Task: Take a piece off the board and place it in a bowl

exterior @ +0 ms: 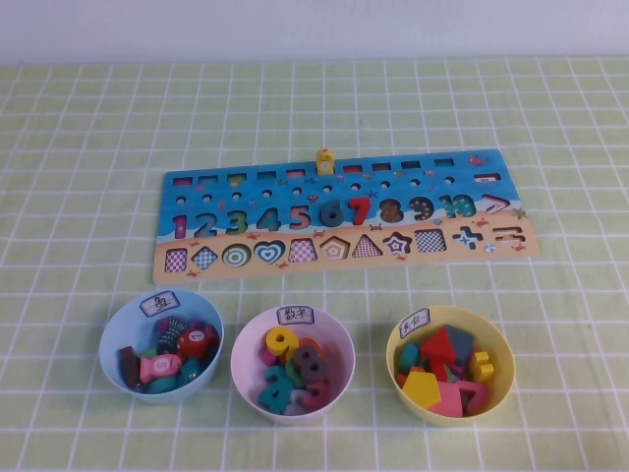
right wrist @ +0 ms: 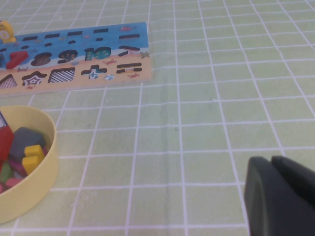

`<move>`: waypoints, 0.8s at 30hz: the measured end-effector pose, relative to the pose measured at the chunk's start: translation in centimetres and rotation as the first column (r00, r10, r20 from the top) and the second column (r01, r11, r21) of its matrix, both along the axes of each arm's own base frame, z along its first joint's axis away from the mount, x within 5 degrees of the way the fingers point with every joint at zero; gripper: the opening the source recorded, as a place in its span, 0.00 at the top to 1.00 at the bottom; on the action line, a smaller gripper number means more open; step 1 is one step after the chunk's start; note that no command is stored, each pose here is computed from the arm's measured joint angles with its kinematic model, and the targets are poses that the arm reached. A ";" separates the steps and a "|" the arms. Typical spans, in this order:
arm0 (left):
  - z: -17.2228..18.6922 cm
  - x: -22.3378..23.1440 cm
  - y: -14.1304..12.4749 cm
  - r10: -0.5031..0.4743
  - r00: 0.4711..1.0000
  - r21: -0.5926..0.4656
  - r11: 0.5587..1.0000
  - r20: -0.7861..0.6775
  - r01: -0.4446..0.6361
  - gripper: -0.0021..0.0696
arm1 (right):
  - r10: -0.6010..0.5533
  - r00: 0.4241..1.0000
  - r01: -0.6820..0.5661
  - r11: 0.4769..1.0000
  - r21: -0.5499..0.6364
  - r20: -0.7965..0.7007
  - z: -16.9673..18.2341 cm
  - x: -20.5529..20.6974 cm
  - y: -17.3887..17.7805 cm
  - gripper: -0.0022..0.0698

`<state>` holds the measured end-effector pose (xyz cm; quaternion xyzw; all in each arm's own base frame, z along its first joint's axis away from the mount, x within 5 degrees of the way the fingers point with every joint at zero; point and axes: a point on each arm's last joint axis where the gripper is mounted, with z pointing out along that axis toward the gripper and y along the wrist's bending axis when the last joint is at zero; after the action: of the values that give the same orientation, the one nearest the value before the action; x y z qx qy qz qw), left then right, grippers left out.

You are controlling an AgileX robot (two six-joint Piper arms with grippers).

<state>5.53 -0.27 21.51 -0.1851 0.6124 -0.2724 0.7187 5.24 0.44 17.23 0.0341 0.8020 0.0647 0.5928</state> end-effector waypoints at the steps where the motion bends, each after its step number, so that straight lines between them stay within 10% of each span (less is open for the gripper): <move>1: 0.0 0.0 0.0 -0.001 1.000 -0.001 1.000 -0.002 0.001 0.98 | 0.000 1.000 0.000 1.000 0.000 0.000 0.0 0.0 0.0 0.99; 10: 5.4 0.5 -0.9 -0.052 0.969 0.242 0.964 -0.243 0.112 0.98 | 0.000 1.000 0.000 1.000 0.000 0.000 0.0 0.0 0.0 0.99; 16: 11.7 3.1 -1.6 -0.040 0.874 0.479 0.824 -0.485 0.303 0.98 | 0.000 1.000 0.000 1.000 0.000 0.000 0.0 0.0 0.0 0.99; 24: 16.6 9.1 -3.5 -0.141 0.691 0.475 0.629 -0.709 0.616 0.98 | 0.000 1.000 0.000 1.000 0.000 0.000 0.0 0.0 0.0 0.99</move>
<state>14.58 -3.75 38.15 0.1581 0.8896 -0.1061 0.4152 5.24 0.44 17.23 0.0341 0.8020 0.0647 0.5928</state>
